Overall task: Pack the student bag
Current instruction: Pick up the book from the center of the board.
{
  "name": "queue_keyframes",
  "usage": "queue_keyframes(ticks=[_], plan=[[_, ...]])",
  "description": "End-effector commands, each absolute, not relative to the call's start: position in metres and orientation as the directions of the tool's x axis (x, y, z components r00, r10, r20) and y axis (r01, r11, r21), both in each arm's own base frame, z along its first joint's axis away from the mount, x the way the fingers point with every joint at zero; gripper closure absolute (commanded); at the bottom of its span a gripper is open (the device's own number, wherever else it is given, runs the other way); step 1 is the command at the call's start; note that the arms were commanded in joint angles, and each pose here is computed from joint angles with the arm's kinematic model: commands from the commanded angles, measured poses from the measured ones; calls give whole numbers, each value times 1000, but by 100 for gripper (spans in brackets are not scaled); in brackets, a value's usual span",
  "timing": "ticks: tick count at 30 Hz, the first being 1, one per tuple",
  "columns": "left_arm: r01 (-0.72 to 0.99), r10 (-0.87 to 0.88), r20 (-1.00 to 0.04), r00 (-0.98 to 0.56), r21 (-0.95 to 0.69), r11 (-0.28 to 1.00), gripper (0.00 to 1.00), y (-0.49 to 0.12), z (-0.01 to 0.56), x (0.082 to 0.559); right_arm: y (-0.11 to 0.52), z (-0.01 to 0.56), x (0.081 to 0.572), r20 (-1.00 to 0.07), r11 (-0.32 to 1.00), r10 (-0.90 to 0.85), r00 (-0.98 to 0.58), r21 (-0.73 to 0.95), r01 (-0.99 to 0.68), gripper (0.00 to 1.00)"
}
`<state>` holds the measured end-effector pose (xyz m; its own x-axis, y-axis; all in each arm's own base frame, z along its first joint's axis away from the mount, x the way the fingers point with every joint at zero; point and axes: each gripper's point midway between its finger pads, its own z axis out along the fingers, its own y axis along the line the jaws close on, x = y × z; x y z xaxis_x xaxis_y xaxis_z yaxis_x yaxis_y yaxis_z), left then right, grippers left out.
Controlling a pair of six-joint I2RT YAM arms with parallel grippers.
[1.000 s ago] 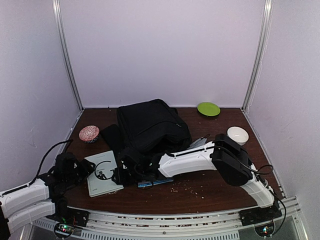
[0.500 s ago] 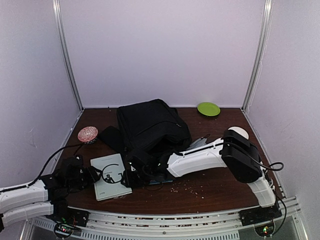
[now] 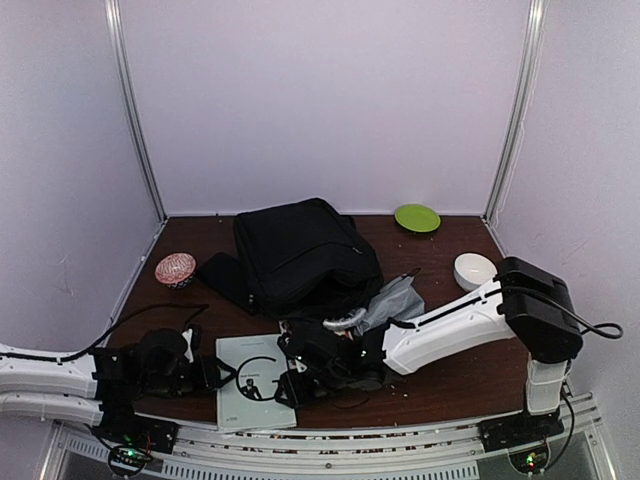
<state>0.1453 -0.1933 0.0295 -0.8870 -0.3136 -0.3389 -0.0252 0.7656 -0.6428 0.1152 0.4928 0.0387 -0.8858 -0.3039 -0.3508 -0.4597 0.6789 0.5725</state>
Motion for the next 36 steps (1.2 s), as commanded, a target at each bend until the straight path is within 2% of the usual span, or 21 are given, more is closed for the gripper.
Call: queue_keyframes(ticks=[1,5,8,15,19,23,26,31,34,36], plan=[[64,-129,-245,-961,-650,758,47,-233,26,113,485,71,105,-415,611,-291,-862,613,-502,65],[179,11,-257,-966,-640,747,50,-274,36,108,458,68,96,-416,635,-286,-863,592,-496,65],[204,61,-238,-969,-641,740,51,-289,31,104,440,59,93,-405,655,-268,-874,589,-474,65],[197,72,-203,-977,-706,681,47,-302,25,96,419,36,81,-364,673,-242,-899,605,-426,61],[148,39,-156,-987,-788,597,44,-309,23,88,430,31,77,-344,650,-239,-908,639,-412,61],[143,20,-155,-988,-845,515,46,-319,32,84,448,32,77,-339,638,-246,-908,649,-415,63],[153,8,-170,-985,-862,483,53,-322,39,83,451,36,80,-350,640,-238,-906,645,-418,63],[175,-21,-207,-978,-871,459,83,-316,51,86,444,38,82,-363,651,-225,-904,635,-417,64],[205,-32,-248,-968,-859,470,97,-310,61,89,444,47,84,-384,638,-218,-897,639,-428,63],[215,-41,-275,-960,-828,518,100,-299,62,93,444,56,84,-405,624,-218,-888,642,-446,61]])
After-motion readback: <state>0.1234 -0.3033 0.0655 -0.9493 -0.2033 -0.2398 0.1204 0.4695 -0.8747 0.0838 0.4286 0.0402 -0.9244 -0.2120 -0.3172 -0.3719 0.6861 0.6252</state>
